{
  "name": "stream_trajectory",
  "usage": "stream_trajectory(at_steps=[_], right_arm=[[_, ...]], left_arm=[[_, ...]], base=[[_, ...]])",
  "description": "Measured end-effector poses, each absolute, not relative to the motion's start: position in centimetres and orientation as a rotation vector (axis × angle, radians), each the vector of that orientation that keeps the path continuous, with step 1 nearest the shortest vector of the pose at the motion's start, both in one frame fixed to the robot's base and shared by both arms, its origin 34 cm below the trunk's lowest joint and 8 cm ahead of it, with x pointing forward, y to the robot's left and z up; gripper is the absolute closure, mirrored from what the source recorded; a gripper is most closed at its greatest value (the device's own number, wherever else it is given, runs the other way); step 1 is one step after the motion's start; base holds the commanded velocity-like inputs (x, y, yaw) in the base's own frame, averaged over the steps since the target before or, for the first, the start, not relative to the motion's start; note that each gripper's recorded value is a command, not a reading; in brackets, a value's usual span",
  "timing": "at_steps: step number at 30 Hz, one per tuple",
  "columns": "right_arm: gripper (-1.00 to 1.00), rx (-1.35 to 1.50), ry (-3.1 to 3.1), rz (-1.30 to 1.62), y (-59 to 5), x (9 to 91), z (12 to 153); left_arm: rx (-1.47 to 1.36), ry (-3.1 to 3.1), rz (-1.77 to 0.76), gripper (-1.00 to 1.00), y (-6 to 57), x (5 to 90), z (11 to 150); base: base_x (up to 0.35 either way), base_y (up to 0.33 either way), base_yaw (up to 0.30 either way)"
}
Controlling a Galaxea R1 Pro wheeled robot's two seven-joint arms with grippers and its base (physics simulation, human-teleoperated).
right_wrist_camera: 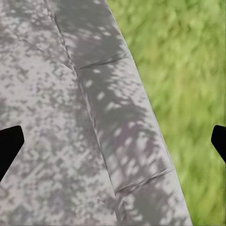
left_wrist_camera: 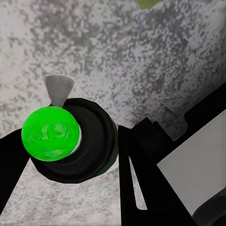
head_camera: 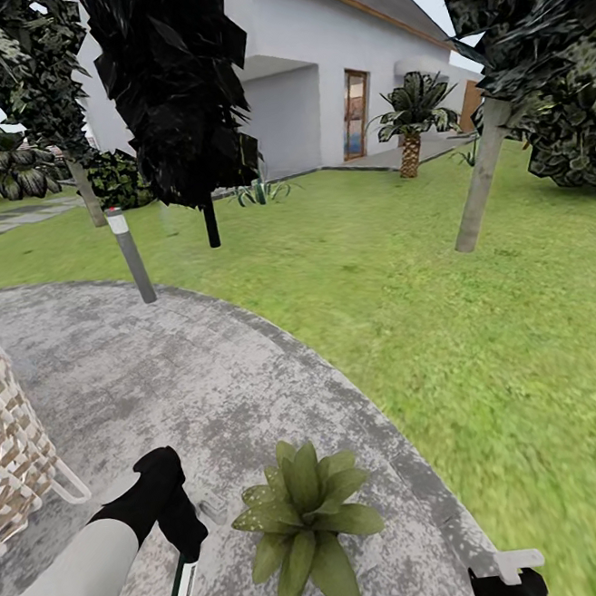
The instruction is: Pick up the pesticide atomizer in the garden and spray insectifuge to fully cover both potted plants in the garden.
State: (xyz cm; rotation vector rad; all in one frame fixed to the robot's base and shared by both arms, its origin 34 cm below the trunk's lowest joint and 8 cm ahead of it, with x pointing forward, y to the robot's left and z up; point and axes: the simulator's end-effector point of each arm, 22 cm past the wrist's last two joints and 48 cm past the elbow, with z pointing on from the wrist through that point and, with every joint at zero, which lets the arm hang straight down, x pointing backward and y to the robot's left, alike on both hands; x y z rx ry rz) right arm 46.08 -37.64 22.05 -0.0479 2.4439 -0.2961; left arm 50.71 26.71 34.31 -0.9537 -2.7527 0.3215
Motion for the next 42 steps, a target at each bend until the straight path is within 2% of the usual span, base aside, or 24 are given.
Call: stream_trajectory(at_steps=[9,15,42], right_arm=[[-1.00,-0.047,2.445,-0.288,-37.20,46.10,21.98],[-1.00,-0.047,2.445,-0.287,-37.11,46.10,21.96],[-1.00,-0.047,2.445,-0.288,-37.19,46.12,21.97]], left_arm=[[-0.950,-2.753,0.320,1.00,26.91,50.68,34.31],[-0.953,-2.749,0.326,1.00,26.70,50.60,34.29],[-0.950,-2.747,0.328,1.00,26.67,50.53,34.24]], base=[[0.000,-0.001,0.005],[0.000,-0.030,0.229],[0.013,-0.263,0.277]])
